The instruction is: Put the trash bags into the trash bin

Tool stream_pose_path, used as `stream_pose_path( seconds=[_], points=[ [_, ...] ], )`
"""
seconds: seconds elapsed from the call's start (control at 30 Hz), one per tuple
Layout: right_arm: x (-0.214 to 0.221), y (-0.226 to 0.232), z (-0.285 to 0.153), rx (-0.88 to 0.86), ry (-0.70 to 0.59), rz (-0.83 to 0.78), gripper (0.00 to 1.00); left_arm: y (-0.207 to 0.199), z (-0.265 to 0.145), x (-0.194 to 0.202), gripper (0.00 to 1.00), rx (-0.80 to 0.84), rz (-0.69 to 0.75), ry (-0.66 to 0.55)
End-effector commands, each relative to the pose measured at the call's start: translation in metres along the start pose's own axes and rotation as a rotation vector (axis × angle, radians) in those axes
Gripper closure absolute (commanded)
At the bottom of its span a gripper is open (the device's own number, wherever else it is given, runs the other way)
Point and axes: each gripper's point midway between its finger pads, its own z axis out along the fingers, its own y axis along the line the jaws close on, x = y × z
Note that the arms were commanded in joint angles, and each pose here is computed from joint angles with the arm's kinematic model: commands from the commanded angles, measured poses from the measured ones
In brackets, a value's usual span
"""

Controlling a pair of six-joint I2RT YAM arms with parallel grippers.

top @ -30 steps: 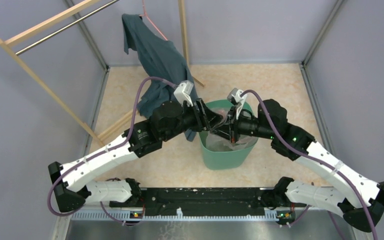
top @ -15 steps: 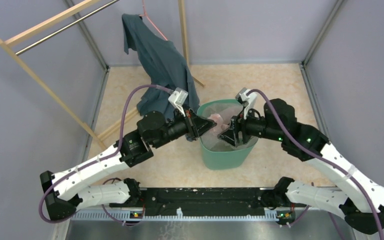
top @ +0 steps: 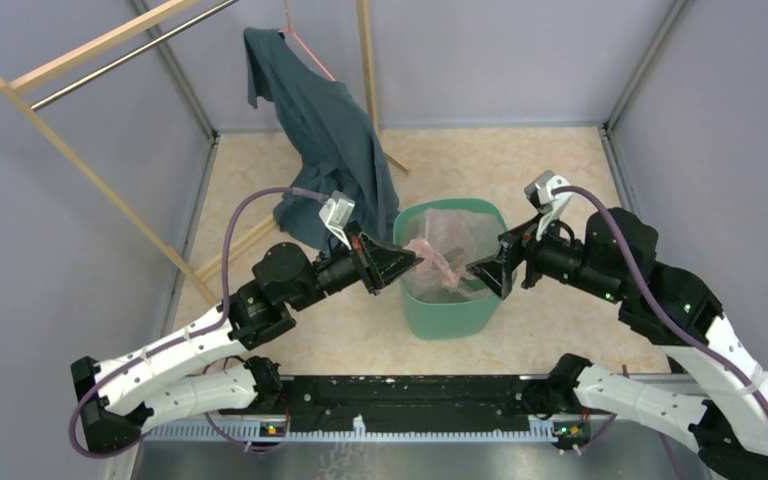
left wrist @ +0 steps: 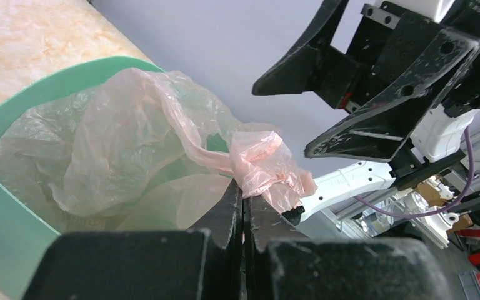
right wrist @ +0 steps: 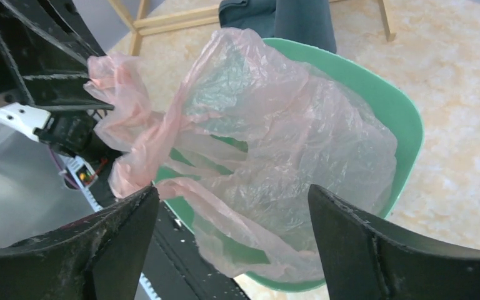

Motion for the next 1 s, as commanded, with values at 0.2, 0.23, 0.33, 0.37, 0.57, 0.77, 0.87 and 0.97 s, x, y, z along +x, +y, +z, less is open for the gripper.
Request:
stream_pose_path(
  seconds=[0.2,0.23,0.33,0.37,0.57,0.77,0.87,0.97],
  points=[
    [-0.012,0.028,0.009,-0.194,-0.004,-0.196,0.08,-0.015,-0.004,-0.020,1.00,0.049,-0.006,-0.077],
    [-0.014,0.036,0.007,-0.237,-0.016,-0.208,0.08,-0.014,-0.004,-0.020,1.00,0.044,-0.009,-0.077],
    [-0.017,0.051,0.007,-0.339,-0.040,-0.271,0.07,-0.011,-0.004,-0.019,1.00,0.034,-0.016,-0.079],
    [-0.015,0.054,0.008,-0.363,-0.036,-0.286,0.07,-0.011,-0.003,-0.019,1.00,0.035,-0.015,-0.081],
    [0.001,0.068,0.025,-0.480,0.029,-0.302,0.08,-0.012,0.000,-0.018,1.00,0.039,-0.017,-0.075],
    [0.011,0.075,0.025,-0.524,0.045,-0.303,0.04,-0.012,-0.001,-0.019,1.00,0.038,-0.018,-0.075],
    [0.015,0.068,0.032,-0.485,0.036,-0.299,0.03,-0.011,-0.002,-0.020,1.00,0.031,-0.020,-0.080],
    [0.016,0.054,0.045,-0.399,0.019,-0.281,0.07,-0.011,-0.004,-0.021,1.00,0.027,-0.026,-0.079]
  ],
)
